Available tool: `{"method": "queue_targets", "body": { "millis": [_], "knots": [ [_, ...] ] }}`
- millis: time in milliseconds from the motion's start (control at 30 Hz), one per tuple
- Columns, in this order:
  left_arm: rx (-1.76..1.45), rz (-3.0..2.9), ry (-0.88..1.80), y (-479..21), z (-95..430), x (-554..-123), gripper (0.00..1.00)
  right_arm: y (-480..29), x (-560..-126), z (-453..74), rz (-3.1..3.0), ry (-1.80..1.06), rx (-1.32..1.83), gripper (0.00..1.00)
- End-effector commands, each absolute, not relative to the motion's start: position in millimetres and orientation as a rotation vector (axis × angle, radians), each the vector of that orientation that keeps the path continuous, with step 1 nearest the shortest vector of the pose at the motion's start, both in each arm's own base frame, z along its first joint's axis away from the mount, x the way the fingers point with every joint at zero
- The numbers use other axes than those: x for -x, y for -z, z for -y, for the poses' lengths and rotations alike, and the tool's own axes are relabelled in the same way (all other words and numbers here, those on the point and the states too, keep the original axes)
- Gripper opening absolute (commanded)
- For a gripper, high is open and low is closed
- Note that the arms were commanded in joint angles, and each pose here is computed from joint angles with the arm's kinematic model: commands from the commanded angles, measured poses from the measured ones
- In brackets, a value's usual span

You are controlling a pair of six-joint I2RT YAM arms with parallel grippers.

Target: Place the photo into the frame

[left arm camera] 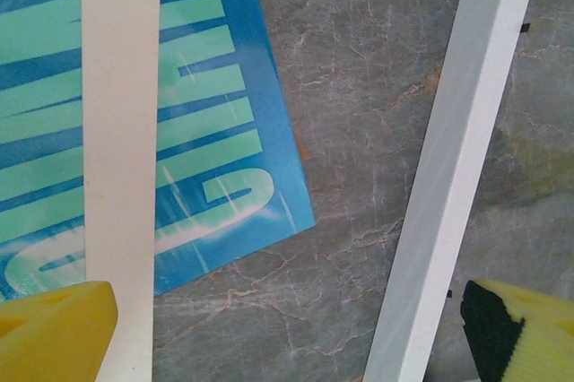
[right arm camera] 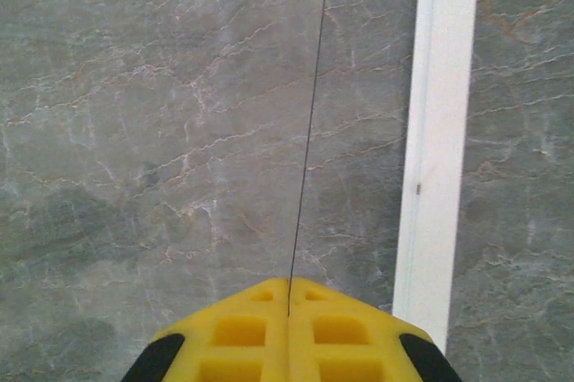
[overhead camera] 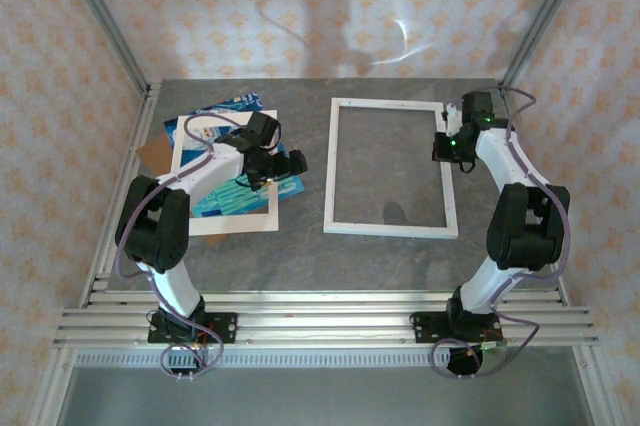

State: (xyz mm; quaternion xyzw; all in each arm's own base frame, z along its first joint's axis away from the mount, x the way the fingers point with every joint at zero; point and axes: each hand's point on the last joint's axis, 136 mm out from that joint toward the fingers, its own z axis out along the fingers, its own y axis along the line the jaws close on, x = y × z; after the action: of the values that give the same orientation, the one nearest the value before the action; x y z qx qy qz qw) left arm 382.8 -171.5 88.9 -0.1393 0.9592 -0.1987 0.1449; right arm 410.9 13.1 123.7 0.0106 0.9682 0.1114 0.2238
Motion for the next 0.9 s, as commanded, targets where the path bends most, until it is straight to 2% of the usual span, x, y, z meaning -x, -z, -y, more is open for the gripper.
{"method": "queue_targets", "body": {
  "millis": [0,200,267,333,400,567,700,867],
  "knots": [
    [0.381,-2.782,0.564,-85,174,-382,1.0,-128,-419,-22,-2.648,-0.403,-0.052,0.0],
    [0.388,-2.785,0.572,-80,174,-379,1.0,-131,-419,-20,-2.64,-0.39,-0.07,0.0],
    [0.391,-2.785,0.569,-79,173,-379,1.0,-130,-419,-17,-2.644,-0.366,-0.081,0.03],
    [0.387,-2.783,0.574,-79,174,-380,1.0,-129,-419,-15,-2.649,-0.348,-0.089,0.08],
    [0.388,-2.782,0.576,-79,174,-381,1.0,-126,-418,-11,-2.659,-0.329,-0.105,0.21],
    [0.382,-2.78,0.577,-80,174,-379,1.0,-117,-417,-2,-2.679,-0.259,-0.156,0.42],
    [0.382,-2.78,0.575,-79,173,-377,1.0,-110,-416,7,-2.693,-0.196,-0.194,0.54],
    [0.394,-2.794,0.607,-76,177,-376,1.0,-102,-416,10,-2.734,-0.172,-0.194,0.63]
  ]
}}
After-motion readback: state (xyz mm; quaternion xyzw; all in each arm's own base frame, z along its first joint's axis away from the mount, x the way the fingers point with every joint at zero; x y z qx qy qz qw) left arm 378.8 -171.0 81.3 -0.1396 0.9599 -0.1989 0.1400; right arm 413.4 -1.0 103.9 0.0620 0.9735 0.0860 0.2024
